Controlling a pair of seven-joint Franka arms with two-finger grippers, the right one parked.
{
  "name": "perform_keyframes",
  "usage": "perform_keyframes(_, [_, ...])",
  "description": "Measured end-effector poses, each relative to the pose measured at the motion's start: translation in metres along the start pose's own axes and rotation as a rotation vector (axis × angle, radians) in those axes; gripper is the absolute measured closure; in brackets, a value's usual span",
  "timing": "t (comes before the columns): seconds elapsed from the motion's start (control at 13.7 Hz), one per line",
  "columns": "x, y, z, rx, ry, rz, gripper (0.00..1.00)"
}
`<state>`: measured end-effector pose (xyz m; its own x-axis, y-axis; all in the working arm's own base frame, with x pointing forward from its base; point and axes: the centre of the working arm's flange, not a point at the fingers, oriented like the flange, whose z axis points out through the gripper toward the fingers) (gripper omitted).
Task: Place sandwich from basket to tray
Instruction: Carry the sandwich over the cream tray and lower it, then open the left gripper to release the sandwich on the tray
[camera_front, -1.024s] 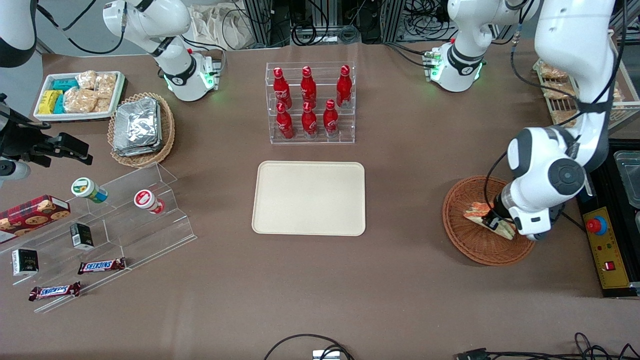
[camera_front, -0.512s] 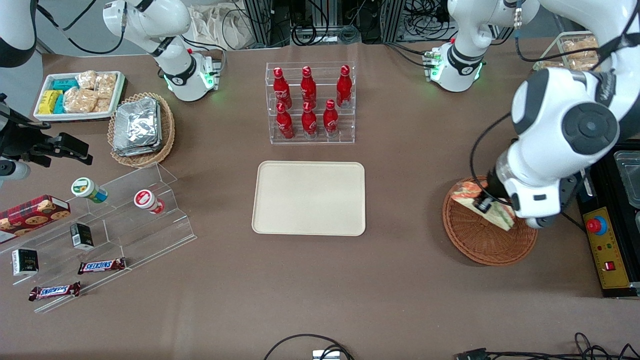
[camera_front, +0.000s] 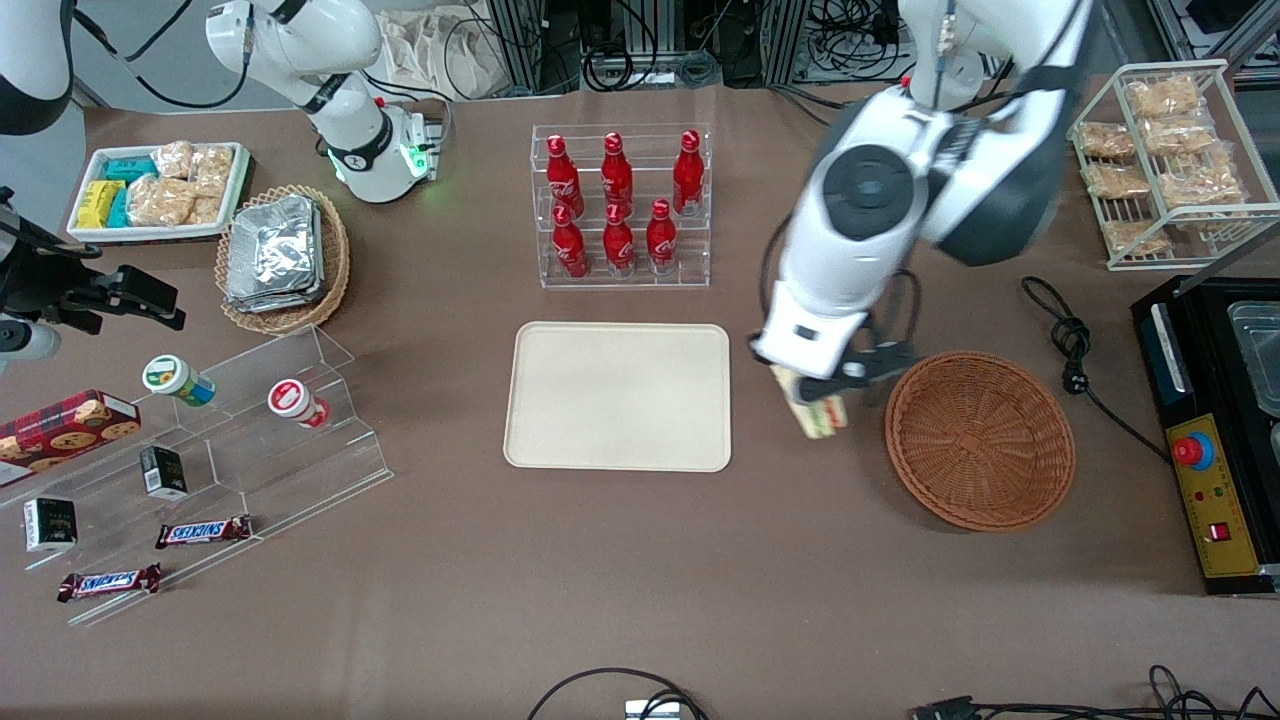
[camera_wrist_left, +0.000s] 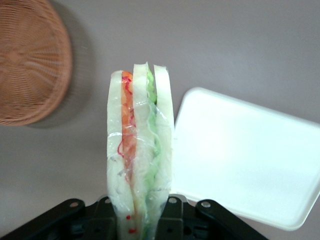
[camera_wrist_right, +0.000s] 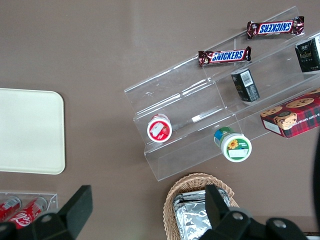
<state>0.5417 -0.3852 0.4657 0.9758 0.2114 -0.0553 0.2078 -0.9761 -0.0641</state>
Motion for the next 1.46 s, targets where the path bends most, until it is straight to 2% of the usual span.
perform_keyframes(0.15, [-0.017, 0.041, 0.045, 0.013, -0.009, 0.109, 0.8])
perform_keyframes(0.59, [-0.006, 0.083, 0.178, 0.017, -0.033, 0.258, 0.8])
perform_keyframes(0.73, [-0.021, 0.099, 0.206, 0.021, -0.044, 0.295, 0.8])
perform_keyframes(0.88, [-0.037, 0.114, 0.225, 0.02, -0.041, 0.325, 0.8])
perform_keyframes(1.1, [-0.038, 0.116, 0.238, 0.032, -0.031, 0.338, 0.82])
perform_keyframes(1.17, [-0.036, 0.115, 0.239, 0.039, -0.023, 0.342, 0.77])
perform_keyframes(1.46, [-0.032, 0.115, 0.234, 0.038, -0.009, 0.343, 0.37])
